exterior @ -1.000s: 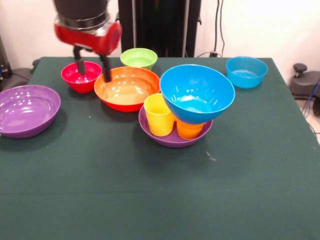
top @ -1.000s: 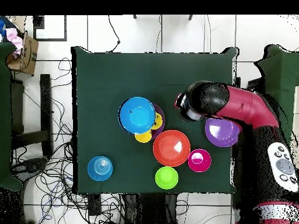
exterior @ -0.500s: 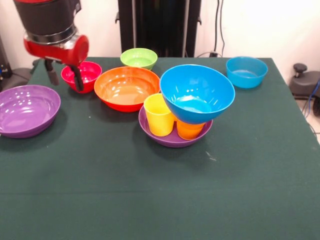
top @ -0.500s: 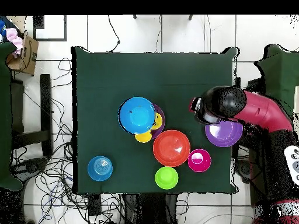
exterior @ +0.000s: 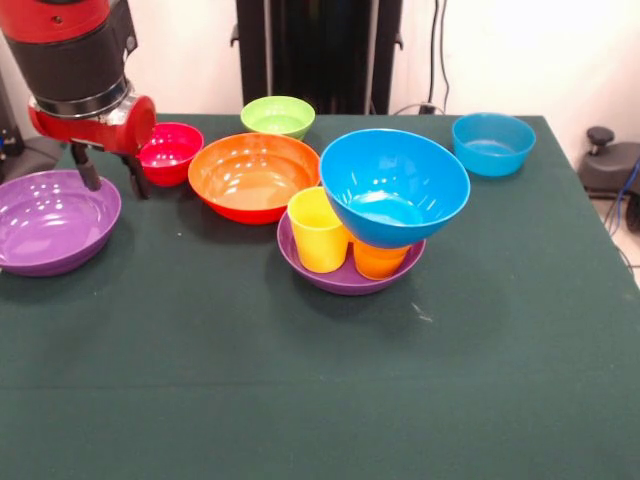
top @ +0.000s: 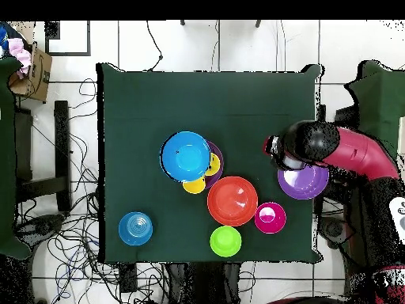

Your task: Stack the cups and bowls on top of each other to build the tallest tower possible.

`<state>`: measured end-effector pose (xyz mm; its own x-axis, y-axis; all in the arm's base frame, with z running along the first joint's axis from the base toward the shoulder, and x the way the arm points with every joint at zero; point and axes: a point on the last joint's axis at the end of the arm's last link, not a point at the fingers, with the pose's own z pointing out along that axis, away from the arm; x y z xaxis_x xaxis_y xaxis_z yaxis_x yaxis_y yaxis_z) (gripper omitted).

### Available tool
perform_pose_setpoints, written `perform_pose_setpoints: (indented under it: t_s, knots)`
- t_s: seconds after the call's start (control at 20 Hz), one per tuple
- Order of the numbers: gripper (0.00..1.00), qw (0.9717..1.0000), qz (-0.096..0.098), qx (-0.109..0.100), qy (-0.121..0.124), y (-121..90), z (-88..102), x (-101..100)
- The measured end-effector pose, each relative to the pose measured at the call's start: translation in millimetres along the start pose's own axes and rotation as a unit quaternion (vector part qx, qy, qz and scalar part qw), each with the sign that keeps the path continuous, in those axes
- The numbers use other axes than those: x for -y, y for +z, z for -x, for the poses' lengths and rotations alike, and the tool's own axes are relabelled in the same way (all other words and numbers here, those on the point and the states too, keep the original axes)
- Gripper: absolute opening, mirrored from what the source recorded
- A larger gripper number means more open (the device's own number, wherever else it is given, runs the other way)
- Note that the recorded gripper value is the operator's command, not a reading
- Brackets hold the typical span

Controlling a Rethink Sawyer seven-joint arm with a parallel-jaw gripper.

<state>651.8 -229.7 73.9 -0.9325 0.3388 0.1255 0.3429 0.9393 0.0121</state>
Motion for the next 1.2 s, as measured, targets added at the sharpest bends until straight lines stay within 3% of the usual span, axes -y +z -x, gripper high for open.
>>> perform_pose_setpoints:
  t_s: [0.5, 0.95, 1.2]
  knots:
    - [1.0, 0.9998, 0.007, -0.018, -0.005, 15, -35.7, 0]
    - [1.0, 0.9997, 0.007, -0.021, -0.01, 12, -62.3, -2]
    - [1.0, 0.9998, 0.009, -0.014, -0.011, 13, -67.4, -3]
